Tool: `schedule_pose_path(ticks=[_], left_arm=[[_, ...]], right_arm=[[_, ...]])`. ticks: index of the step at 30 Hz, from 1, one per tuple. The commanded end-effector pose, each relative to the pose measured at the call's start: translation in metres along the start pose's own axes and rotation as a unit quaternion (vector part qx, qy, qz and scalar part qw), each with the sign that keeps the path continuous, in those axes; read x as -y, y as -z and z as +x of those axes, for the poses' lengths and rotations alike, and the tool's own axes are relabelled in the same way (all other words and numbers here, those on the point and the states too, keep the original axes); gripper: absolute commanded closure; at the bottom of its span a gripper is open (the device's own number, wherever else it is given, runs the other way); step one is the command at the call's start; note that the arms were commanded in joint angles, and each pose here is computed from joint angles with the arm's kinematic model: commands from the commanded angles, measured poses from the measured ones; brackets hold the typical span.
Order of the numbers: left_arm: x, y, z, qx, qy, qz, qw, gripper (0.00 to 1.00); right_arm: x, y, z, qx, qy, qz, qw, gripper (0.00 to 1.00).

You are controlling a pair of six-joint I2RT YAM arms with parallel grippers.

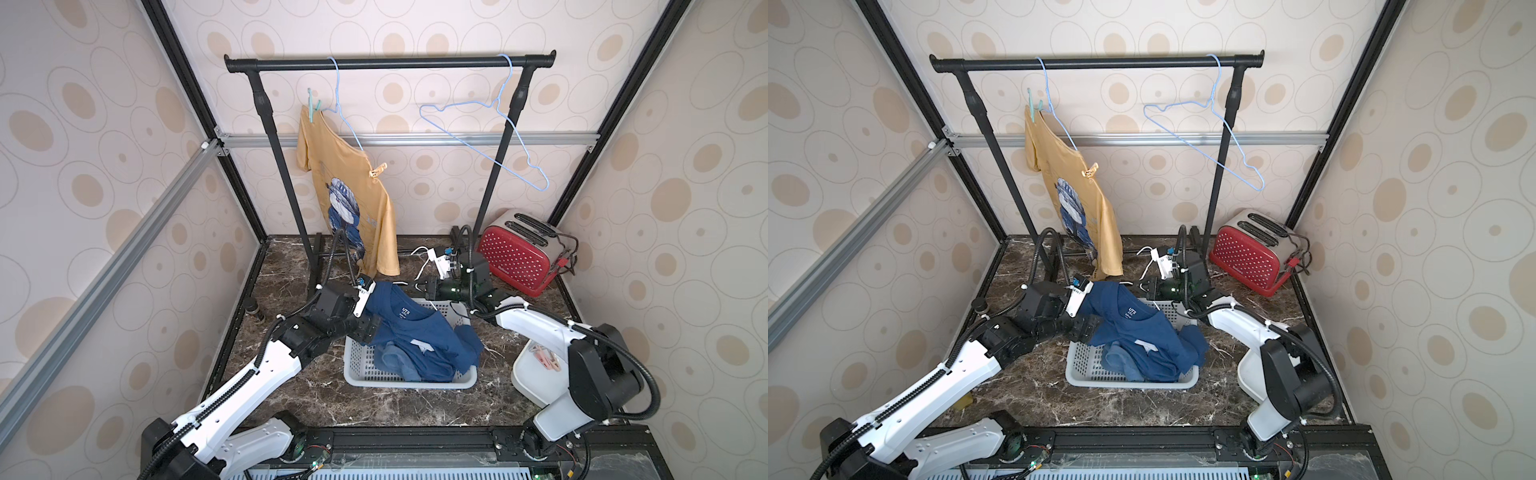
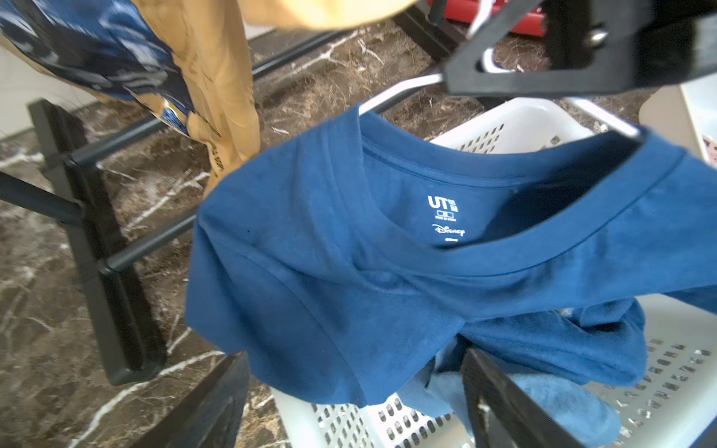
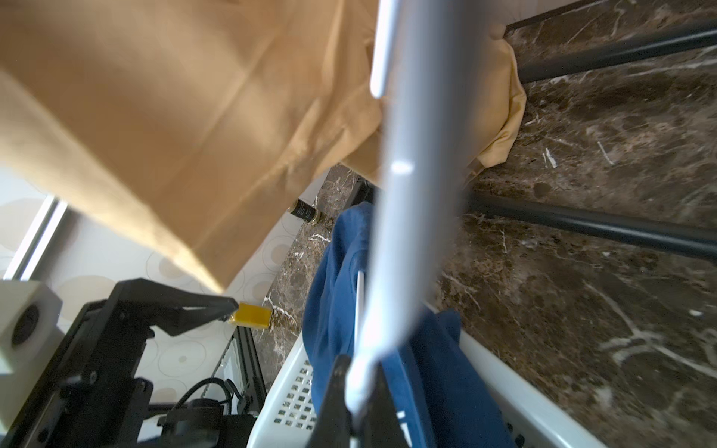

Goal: Remove the clothespins securing t-shirts to the hanger
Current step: Pick up the hanger from the basket, then remove the T-shirt from the hanger.

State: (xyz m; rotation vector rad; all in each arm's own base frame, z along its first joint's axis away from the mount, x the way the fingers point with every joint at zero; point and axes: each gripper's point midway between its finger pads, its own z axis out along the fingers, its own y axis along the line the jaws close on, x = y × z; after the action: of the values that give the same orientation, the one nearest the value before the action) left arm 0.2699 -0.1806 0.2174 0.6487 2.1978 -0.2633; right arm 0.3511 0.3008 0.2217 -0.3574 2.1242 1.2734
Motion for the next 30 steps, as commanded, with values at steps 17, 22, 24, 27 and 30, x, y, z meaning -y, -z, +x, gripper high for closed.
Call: schedule_pose_path(ticks=[17,22,24,27,30], left_arm=[[-0.02,0.027,-0.014,0.06,-0.238,0.016,0.969,0.05],[-0.006,0.013,-0.002,0.038,-0.276,0.073,0.958,0.05],[-0.004,0.008,-0.001,0.035,-0.279,0.088,0.956,0.05],[-0.008,-0.001,-0.001,0.032,-0.279,0.088,0.956,0.06],[-0.019,-0.001,-0.007,0.042,-0.262,0.095,0.959,0.09]], right_arm=[[-0.076,0.078,0.017,-0.022,0.161,-0.045,0.986,1.0],[-0.093,0.092,0.014,-0.001,0.197,-0.061,0.978,1.0],[-0.099,0.097,0.014,0.008,0.214,-0.069,0.974,1.0],[-0.106,0.105,0.012,0.023,0.236,-0.071,0.969,1.0],[-0.111,0.111,0.011,0.029,0.245,-0.071,0.966,1.0]])
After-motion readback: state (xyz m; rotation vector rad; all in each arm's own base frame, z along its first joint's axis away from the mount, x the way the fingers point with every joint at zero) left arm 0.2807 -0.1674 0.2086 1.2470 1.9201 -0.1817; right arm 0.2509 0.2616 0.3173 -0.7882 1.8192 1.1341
